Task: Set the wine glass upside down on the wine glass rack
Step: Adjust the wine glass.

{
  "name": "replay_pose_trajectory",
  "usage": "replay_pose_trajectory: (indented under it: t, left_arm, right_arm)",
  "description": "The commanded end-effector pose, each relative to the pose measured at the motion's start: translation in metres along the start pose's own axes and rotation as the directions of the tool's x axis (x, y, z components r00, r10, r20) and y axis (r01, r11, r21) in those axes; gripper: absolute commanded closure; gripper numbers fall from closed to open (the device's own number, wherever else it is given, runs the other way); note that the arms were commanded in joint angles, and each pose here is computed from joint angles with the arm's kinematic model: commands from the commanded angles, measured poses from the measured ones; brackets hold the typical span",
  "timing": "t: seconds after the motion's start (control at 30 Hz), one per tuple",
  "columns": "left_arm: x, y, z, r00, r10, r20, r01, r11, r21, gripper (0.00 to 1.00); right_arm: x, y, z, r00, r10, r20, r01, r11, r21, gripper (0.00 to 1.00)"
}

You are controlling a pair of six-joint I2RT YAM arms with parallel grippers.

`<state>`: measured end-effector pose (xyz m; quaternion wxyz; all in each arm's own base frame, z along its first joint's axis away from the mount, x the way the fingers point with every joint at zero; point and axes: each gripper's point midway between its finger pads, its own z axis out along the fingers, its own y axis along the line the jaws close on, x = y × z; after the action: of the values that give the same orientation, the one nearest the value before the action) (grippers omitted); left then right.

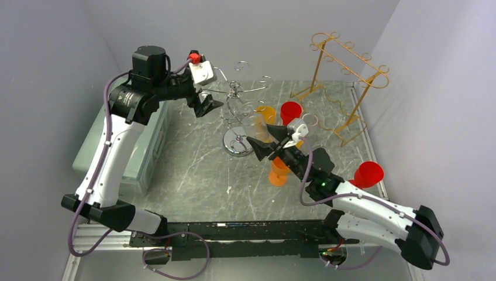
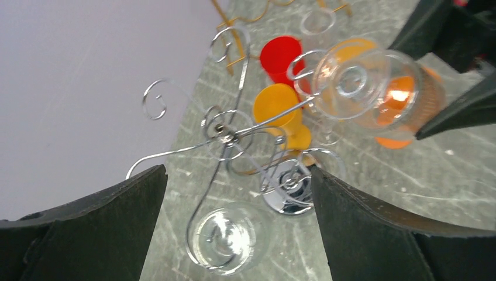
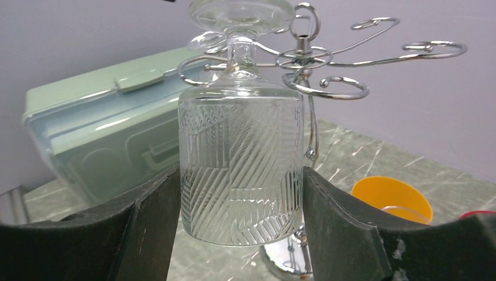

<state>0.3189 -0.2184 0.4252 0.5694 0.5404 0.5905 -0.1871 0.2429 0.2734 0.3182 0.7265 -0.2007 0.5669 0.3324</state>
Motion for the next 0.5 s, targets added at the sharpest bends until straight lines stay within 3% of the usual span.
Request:
replay_pose_trajectory:
  t: [0.0, 0.07, 0.2, 0.37, 0.47]
  left_arm:
    - [-0.049, -0.042, -0.028, 0.986, 0.001, 0.166, -0.028, 0.987, 0.158, 0.01]
    - [-0.055, -0.058, -0.031, 0.978, 0.001, 0.209, -0.051, 0.97, 0.236, 0.01]
    - [-0.063, -0.064, -0.03, 0.969, 0.014, 0.246, -0.078, 0.965, 0.251, 0.01]
    - [-0.082, -0.054, -0.025, 0.961, -0.104, 0.255, 0.037, 0.967, 0.254, 0.01]
    - [-0.081, -0.061, -0.027, 0.959, -0.113, 0.261, 0.039, 0.961, 0.273, 0.09]
  right_arm:
    - [-0.043, 0.025, -0.005, 0.997, 0.079, 0.022, -0.076, 0.99, -0.117, 1.0]
    - [-0.052, 0.032, -0.003, 0.995, 0.102, -0.007, -0.102, 0.985, -0.14, 1.0]
    - [-0.077, 0.041, 0.004, 0.991, 0.132, -0.027, -0.134, 0.976, -0.171, 1.0]
    - [-0.097, 0.055, 0.019, 0.989, 0.124, -0.08, -0.139, 0.965, -0.222, 1.0]
    - [-0.098, 0.062, 0.028, 0.984, 0.126, -0.125, -0.153, 0.959, -0.24, 1.0]
